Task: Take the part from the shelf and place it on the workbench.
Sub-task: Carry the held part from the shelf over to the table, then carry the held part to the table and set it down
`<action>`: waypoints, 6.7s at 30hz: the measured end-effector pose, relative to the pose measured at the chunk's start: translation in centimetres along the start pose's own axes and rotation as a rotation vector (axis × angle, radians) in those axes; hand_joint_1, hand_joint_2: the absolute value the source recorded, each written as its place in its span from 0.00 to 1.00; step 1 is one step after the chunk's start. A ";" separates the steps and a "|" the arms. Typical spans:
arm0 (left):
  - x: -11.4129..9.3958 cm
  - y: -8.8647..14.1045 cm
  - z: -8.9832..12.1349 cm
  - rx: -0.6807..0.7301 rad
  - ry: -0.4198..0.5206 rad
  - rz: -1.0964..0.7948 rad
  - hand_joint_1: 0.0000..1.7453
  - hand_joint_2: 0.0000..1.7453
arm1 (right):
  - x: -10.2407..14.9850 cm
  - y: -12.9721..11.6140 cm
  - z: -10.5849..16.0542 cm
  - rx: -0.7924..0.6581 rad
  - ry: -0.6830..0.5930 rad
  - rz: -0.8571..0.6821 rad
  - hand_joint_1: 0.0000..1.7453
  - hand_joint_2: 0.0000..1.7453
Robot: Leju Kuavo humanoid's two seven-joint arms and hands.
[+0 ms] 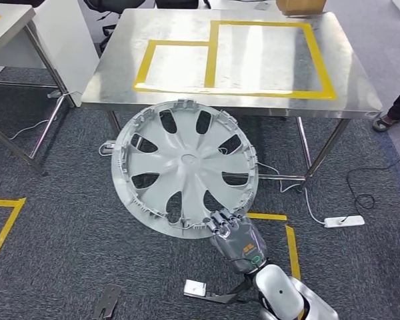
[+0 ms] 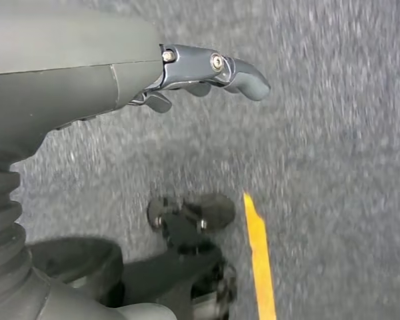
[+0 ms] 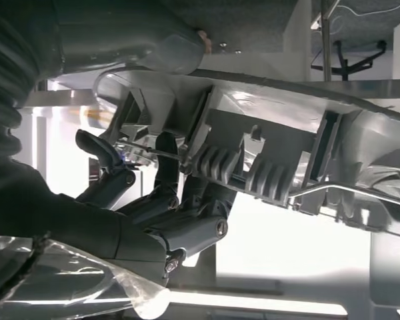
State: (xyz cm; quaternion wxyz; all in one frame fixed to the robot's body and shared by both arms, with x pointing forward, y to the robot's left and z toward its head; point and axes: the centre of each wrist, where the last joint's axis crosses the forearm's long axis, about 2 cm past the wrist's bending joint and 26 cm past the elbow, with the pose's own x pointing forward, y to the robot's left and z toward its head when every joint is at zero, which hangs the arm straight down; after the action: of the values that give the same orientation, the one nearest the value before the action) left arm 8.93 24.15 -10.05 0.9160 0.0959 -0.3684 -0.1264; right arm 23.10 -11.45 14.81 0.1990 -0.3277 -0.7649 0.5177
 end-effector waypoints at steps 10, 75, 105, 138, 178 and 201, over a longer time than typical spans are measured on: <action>-0.2 -0.1 0.1 -0.003 0.001 0.001 0.00 1.00 | -0.1 0.0 0.0 0.000 0.002 0.001 1.00 1.00; 0.0 0.0 0.0 -0.013 -0.008 -0.005 0.00 1.00 | -0.1 -0.1 -0.1 -0.006 -0.005 0.022 1.00 1.00; 0.1 0.3 -0.2 -0.021 -0.009 0.003 0.00 1.00 | -0.3 0.0 0.0 -0.007 0.006 0.023 1.00 1.00; 0.1 0.0 -0.1 -0.023 -0.005 0.007 0.00 1.00 | -0.5 -0.1 -0.1 -0.009 0.009 0.029 1.00 1.00; 0.1 0.1 -0.1 -0.019 -0.004 0.001 0.00 1.00 | -0.8 -0.2 -0.4 -0.017 0.005 0.038 1.00 1.00; 0.0 0.0 -0.1 -0.021 -0.003 0.003 0.00 1.00 | -0.7 0.0 -0.3 -0.009 0.007 0.036 1.00 1.00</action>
State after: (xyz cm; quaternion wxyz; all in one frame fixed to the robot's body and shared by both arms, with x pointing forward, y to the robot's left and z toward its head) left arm 9.00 24.18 -10.05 0.9166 0.0857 -0.3685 -0.1292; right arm 23.78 -11.72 15.00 0.1908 -0.3439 -0.7607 0.5164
